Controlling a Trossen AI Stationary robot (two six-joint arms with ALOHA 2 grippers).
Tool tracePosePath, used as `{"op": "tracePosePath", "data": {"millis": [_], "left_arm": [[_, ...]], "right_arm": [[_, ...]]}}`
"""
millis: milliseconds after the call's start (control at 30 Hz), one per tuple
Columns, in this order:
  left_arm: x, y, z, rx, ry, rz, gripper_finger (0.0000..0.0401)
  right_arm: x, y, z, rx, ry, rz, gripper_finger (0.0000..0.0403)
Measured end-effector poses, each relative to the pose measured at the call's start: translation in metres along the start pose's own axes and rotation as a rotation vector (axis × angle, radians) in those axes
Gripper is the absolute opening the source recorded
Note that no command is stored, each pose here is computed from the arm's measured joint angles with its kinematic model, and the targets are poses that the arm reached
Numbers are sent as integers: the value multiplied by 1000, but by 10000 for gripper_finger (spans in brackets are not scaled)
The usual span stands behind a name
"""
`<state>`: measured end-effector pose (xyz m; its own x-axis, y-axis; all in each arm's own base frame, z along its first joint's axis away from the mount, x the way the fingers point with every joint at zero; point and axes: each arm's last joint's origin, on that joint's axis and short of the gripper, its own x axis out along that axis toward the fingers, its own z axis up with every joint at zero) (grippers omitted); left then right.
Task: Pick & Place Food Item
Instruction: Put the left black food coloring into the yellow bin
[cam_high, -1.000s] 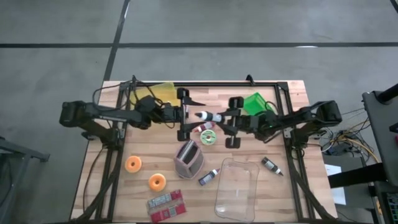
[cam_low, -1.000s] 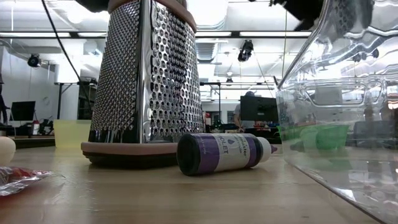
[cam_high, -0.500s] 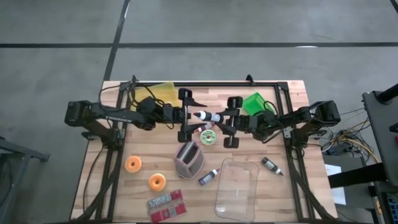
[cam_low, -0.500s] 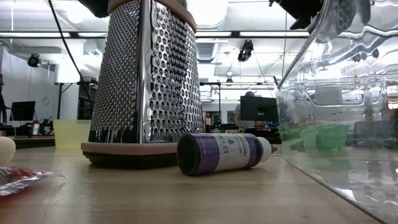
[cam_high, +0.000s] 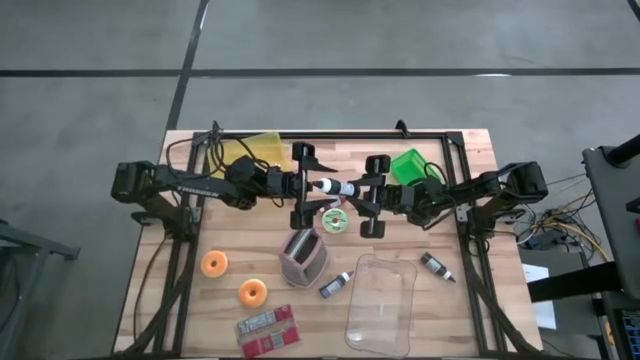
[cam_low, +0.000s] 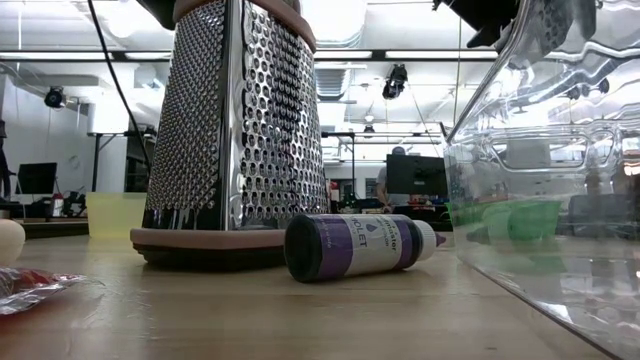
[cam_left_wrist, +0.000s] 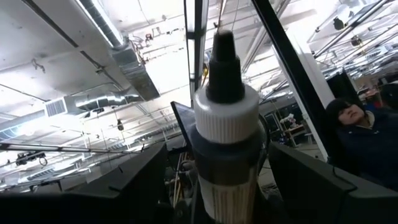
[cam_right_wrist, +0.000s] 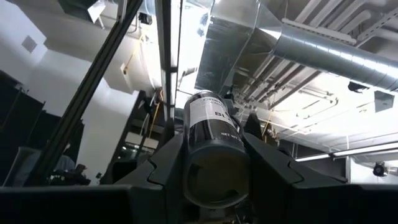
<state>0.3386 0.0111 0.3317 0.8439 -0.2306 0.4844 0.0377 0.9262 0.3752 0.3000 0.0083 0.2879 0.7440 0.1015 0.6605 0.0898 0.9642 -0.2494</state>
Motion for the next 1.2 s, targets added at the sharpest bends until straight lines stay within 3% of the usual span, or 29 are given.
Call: {"op": "tracePosePath", "data": {"millis": [800, 933, 1200], "left_arm": [[1, -1, -1, -8, -32, -3, 281], [1, -1, -1, -9, -33, -3, 255], [1, 0, -1, -8, -37, -2, 166]], "right_arm": [[0, 0, 0, 6, -1, 0, 127], [0, 0, 0, 7, -1, -1, 127], [1, 0, 0, 7, -2, -3, 127]]}}
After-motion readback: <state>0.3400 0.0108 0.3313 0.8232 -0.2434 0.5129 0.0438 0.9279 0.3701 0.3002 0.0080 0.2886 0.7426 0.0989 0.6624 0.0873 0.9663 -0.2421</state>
